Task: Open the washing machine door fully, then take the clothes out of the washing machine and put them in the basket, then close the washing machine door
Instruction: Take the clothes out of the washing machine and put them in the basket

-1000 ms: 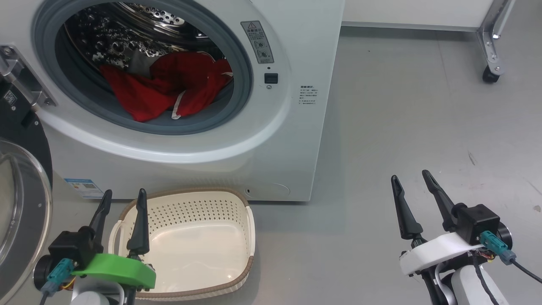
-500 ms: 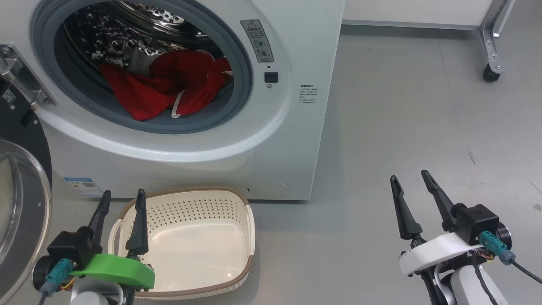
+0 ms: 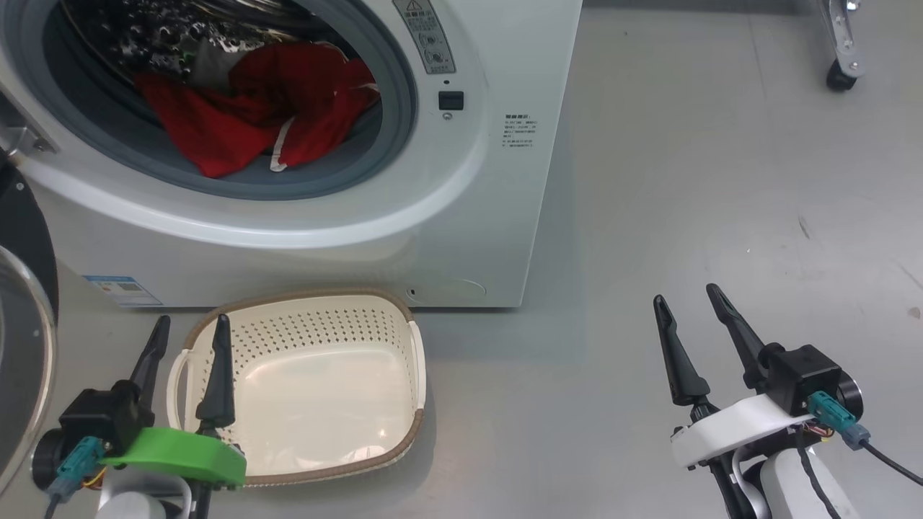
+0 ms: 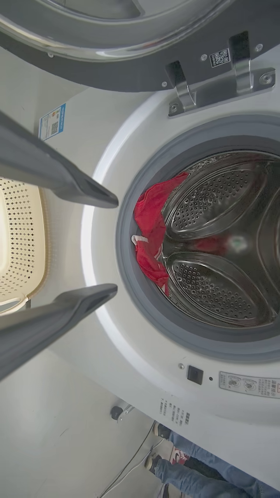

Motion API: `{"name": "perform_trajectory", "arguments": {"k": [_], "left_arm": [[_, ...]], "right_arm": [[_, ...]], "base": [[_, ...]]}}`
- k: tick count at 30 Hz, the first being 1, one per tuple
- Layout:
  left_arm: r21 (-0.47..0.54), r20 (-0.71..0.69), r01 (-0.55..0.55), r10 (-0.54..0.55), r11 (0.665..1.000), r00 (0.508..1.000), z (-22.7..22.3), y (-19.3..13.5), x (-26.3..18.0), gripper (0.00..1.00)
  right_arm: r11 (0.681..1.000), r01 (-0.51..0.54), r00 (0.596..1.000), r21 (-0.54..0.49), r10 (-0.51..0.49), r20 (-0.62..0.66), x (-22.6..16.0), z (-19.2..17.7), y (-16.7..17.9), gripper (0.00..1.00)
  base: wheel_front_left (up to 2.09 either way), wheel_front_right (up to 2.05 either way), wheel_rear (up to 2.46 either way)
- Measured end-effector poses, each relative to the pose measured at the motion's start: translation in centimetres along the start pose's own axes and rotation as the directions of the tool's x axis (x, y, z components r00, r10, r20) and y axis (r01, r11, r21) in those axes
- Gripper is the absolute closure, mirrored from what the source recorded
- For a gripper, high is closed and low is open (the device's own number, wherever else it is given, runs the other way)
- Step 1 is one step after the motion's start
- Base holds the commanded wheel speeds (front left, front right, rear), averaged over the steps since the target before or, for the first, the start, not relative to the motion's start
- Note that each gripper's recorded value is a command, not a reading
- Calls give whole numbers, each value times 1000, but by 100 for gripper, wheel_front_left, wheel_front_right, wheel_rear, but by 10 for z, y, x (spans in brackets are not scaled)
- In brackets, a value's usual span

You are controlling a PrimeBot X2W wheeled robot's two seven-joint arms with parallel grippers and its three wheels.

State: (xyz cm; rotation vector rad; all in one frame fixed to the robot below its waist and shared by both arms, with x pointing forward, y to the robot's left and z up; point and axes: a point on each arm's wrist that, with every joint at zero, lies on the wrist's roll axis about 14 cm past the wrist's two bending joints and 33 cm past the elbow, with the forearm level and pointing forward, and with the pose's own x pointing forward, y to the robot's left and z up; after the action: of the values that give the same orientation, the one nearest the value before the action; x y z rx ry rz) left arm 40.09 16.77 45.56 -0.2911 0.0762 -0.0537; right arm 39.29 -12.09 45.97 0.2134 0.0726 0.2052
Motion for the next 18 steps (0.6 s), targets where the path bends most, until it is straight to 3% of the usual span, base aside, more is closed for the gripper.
{"name": "perform_trajectory", "arguments": {"k": [9,15,18], "left_arm": [[87,-61,-35,40,996,997,-15,20,31,0],[160,-75,-89,102,983,992,-13,42,71,0],[217,-95,-63,85,974,992,-13,43,105,0]], "right_arm": [[999,30,997,10,-29,-76,4,-27,-12,0],[998,58,993,10,-56,-100,11,-38,-24,0],[997,74,991,5,-73,-108,16,-42,-31,0]], "base": [[0,0,0],[0,0,0],[0,0,0]]}}
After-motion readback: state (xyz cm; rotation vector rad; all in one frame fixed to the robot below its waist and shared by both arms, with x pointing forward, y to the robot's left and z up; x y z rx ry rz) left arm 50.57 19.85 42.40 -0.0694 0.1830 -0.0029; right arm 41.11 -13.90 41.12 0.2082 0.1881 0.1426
